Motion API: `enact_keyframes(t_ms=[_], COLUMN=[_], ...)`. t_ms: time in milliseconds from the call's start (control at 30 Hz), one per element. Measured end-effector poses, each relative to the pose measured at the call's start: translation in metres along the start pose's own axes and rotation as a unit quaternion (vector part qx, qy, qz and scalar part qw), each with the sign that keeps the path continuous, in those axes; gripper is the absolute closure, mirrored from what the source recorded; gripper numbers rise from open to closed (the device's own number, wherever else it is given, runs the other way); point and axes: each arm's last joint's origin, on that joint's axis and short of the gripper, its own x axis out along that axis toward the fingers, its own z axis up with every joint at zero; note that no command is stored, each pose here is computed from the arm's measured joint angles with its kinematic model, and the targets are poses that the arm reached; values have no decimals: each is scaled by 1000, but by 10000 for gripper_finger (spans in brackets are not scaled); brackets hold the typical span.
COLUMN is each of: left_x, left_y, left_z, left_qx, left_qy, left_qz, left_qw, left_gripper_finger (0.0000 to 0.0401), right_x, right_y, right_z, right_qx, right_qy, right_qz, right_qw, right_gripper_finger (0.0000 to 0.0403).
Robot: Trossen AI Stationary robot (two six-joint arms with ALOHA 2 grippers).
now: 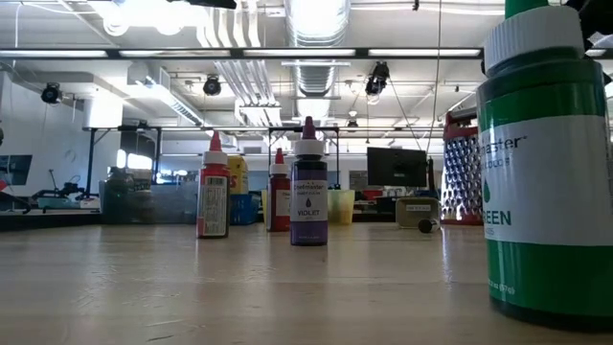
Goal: Pick & Place Kitchen Items
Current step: Move the large green food coloring bottle to the center of the table
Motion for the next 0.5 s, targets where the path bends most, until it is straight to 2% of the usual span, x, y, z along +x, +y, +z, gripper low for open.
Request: enact_keyframes(t_ms=[500], left_x=[0], left_y=[0], left_z=[0], left_qx=[1], left_qy=[2], left_qz=[-1], left_qw=[1000], left_gripper_finger=[379], right_x=[6], right_y=[3], right_z=[5], right_qx=[-11], right_qy=[-21], right_qz=[12], right_qw=[1000], right_gripper_finger=[151])
